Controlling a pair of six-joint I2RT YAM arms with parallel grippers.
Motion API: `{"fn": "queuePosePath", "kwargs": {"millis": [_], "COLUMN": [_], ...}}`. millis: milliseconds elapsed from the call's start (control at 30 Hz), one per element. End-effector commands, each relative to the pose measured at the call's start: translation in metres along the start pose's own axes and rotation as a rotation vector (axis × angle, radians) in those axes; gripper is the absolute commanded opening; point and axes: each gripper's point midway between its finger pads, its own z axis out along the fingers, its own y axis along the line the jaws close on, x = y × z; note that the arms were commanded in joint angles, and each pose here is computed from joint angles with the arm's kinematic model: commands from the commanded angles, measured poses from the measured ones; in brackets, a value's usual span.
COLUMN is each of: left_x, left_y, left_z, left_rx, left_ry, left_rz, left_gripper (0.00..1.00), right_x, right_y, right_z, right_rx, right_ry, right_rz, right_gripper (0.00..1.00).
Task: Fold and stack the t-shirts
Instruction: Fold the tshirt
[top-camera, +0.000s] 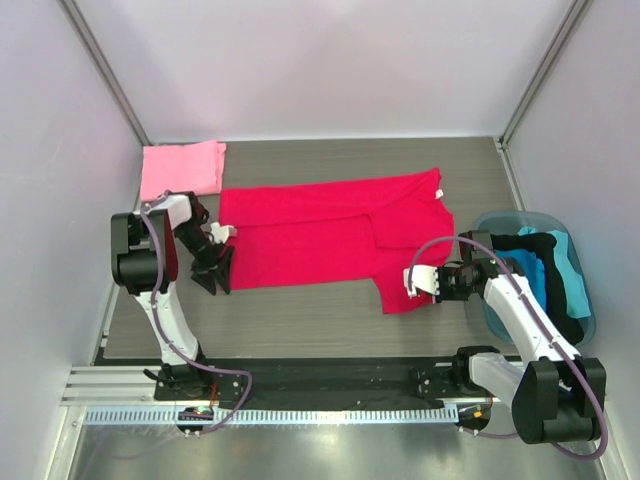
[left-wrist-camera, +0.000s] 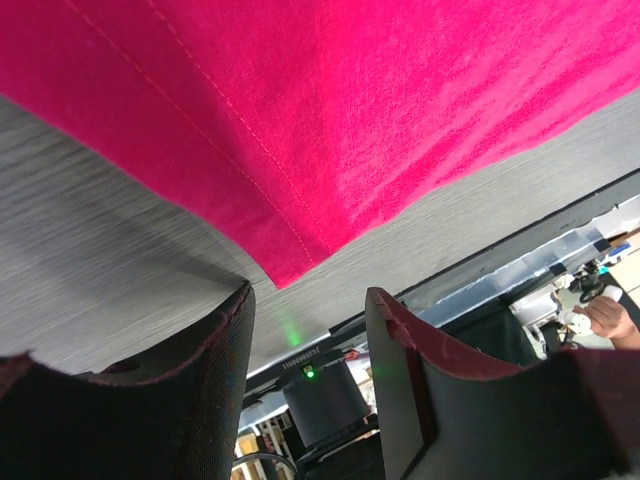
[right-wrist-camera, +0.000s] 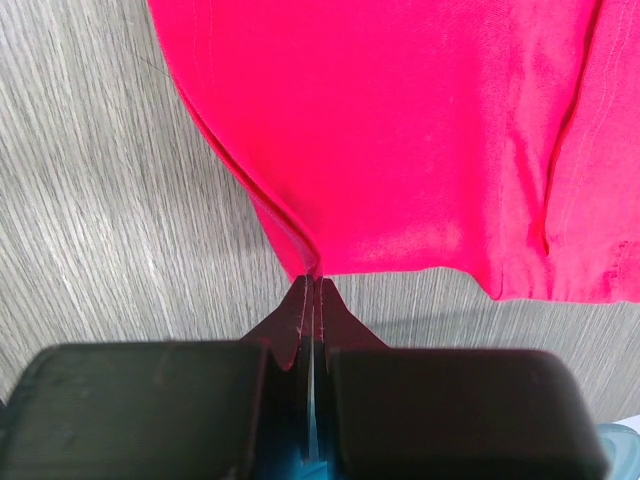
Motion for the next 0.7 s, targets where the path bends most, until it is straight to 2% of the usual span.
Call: {"fn": "queuePosePath", "kwargs": {"millis": [0,167,300,467,667], "left_x": [-0.007,-0.015,-0.021,-0.029,-0.044], "left_y": [0.004,0.003,0.005,0.003,0.01], "left_z": [0.008,0.008,0.009,0.01,0.002], "left_rx": [-0.005,-0.008,-0.012,-0.019,-0.08], "left_ry": [-0.01,-0.021,-0.031,-0.042,-0.11], "left_rz": [0.008,0.002,-0.007,-0.008,-0.027], "left_gripper": [0.5,0.49,0.43,0.41,0.37], "right_x": [-0.002,-0.002,-0.002,-0.001,0.0], "right_y": [-0.008,-0.009,-0.009,-0.008,-0.006], "right_z": [-0.004,-0.005,-0.004,-0.003,-0.004], "right_rx": [0.039,0.038,0.035,0.031,0.037], "right_ry": [-0.001,0.002,-0.001,0.002,0.008], "right_rz": [0.002,0.001,0.001,0.007,0.023], "right_gripper": [0.01,0.01,0.01,0.01,0.01]}}
